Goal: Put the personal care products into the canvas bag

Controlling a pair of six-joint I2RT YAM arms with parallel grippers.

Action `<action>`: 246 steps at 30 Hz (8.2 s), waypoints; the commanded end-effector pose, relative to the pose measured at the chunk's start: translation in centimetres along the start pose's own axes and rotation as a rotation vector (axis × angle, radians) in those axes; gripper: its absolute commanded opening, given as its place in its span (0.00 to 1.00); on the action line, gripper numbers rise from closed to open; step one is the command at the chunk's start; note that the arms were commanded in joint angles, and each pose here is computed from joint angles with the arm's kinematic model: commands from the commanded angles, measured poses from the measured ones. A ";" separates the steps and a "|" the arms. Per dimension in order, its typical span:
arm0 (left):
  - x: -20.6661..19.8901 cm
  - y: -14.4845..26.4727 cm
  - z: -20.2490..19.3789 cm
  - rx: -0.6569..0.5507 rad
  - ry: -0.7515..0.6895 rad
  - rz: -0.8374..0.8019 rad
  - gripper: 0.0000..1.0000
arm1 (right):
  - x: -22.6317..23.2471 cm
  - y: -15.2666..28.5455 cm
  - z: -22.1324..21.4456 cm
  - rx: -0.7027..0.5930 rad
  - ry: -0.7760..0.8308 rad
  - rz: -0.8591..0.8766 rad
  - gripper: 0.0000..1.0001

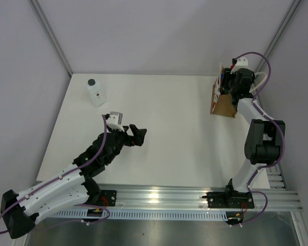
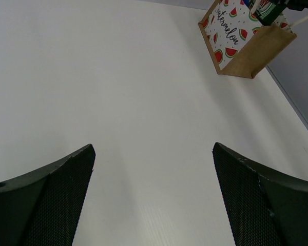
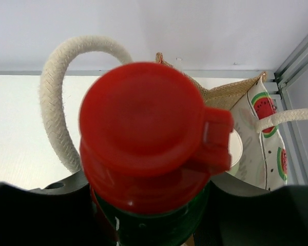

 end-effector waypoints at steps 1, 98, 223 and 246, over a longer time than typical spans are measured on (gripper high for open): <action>-0.5 0.1 1.5 -0.049 0.033 -0.019 0.99 | 0.3 -0.1 3.9 -0.164 -0.027 0.020 0.04; 8.6 -11.0 14.5 0.053 -0.285 0.219 0.99 | 23.1 29.3 -15.0 0.308 -0.387 0.651 0.70; -13.2 -9.8 2.1 0.511 -0.339 -0.101 0.99 | 15.1 31.7 -7.5 -0.092 -0.504 0.363 0.73; 0.7 -1.8 -0.3 0.164 0.010 0.097 0.99 | 21.0 29.2 -9.3 0.069 -0.381 0.423 0.79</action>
Point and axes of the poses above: each gripper's point midway between its finger pads, its own y axis back along the fingers, its own x axis along the line the jaws close on, z = x × y, the point moved 5 cm from there along y, back along the fingers, and after that the axes turned 11 degrees about -y, right-handed, at the moved point
